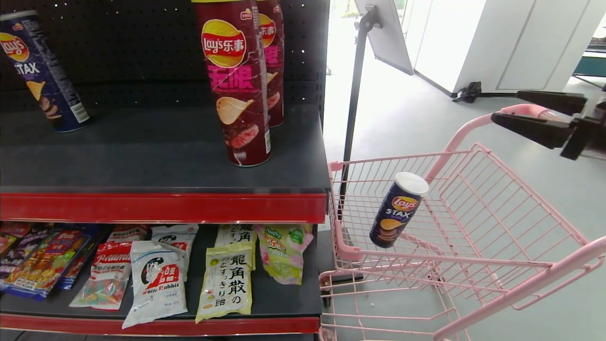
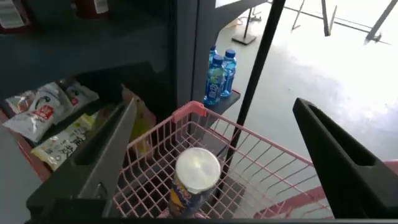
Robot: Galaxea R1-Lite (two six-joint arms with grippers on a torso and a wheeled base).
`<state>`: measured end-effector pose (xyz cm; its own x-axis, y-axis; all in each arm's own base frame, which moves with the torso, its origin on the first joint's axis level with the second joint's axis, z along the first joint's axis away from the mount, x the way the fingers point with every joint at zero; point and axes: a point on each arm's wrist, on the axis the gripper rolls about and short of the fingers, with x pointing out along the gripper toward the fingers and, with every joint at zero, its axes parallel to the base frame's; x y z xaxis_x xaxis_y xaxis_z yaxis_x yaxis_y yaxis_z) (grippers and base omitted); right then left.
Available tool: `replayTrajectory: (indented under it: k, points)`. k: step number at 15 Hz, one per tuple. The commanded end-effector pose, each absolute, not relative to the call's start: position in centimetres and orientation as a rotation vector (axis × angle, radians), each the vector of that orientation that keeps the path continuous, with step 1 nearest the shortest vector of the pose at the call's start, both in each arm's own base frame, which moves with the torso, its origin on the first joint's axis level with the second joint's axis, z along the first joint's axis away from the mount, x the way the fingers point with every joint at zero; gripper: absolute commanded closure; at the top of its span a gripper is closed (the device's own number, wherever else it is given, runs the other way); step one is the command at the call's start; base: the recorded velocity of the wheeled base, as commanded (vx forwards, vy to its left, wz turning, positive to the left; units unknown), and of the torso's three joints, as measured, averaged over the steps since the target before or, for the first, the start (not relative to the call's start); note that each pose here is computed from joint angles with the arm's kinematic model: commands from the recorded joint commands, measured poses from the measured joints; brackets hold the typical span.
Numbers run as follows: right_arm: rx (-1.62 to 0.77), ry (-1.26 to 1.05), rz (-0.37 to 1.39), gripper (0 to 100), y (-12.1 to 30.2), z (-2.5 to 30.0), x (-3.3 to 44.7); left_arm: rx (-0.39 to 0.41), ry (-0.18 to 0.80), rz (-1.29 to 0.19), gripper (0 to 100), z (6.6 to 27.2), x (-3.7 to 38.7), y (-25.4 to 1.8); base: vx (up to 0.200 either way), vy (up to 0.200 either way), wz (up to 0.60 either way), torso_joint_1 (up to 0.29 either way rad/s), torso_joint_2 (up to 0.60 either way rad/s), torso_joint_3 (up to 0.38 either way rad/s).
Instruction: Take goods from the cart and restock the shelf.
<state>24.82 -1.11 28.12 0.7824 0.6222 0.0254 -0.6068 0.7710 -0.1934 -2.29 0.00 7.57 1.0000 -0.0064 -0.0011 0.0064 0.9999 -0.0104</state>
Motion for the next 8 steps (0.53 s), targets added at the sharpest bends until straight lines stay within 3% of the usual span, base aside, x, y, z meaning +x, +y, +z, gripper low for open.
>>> replayTrajectory:
  k: [1, 5, 8]
  points:
    - [-0.22, -0.029, 0.744, 0, -3.9, 23.8, 33.0, -0.011, 0.003, -0.006, 0, 7.6, -2.3, 0.0, 0.0, 0.0, 0.0, 0.0, 0.0, 0.0]
    - [-0.308, -0.013, 0.812, 0, -6.2, 19.5, 36.9, -0.011, 0.002, -0.006, 0, 7.6, -2.3, 0.0, 0.0, 0.0, 0.0, 0.0, 0.0, 0.0]
    - [-0.284, 0.023, 0.841, 0, -7.4, 17.0, 37.3, -0.011, 0.003, -0.006, 0, 7.6, -2.3, 0.0, 0.0, 0.0, 0.0, 0.0, 0.0, 0.0]
